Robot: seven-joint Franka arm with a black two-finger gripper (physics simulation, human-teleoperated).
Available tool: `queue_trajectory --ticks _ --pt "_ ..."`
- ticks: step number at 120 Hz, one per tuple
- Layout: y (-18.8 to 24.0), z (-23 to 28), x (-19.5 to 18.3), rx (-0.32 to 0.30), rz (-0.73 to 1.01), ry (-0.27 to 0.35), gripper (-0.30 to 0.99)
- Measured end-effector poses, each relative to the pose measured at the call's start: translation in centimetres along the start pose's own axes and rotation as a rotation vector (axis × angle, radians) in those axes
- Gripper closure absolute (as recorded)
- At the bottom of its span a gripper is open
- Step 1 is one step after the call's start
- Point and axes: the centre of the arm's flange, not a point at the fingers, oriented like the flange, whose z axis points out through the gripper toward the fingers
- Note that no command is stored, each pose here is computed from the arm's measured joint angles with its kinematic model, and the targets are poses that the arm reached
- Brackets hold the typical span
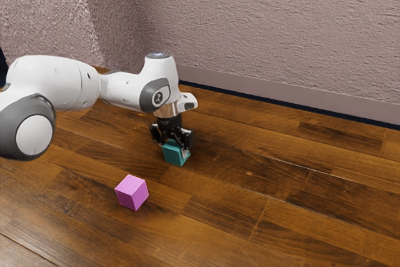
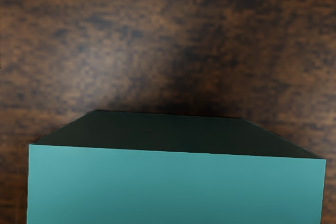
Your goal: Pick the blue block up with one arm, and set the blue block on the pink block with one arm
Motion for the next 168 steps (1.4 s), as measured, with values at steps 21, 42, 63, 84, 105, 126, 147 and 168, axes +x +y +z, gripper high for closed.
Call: queue_trajectory --ticks 21,42,63,84,105,126,147,168 --pt "-0.2 0.1 0.0 -0.017 -0.022 -0.001 0.27" --pt "-0.3 -0.5 -0.4 -0.022 -0.037 0.0 0.28" --pt "-1.3 -2.5 -2.7 -0.009 -0.043 -0.005 0.29" --pt "-1.6 -5.0 -6.6 0.004 -0.029 -0.013 0.28" --pt "-1.5 -7.0 -10.5 0.017 -0.012 -0.012 0.28" --pt "-2.0 -7.1 -14.0 0.026 0.005 -0.02 0.28" --pt "-3.6 -7.1 -15.8 0.027 0.007 -0.025 0.28" --pt "-3.8 -7.0 -17.5 0.03 0.043 -0.035 0.29"
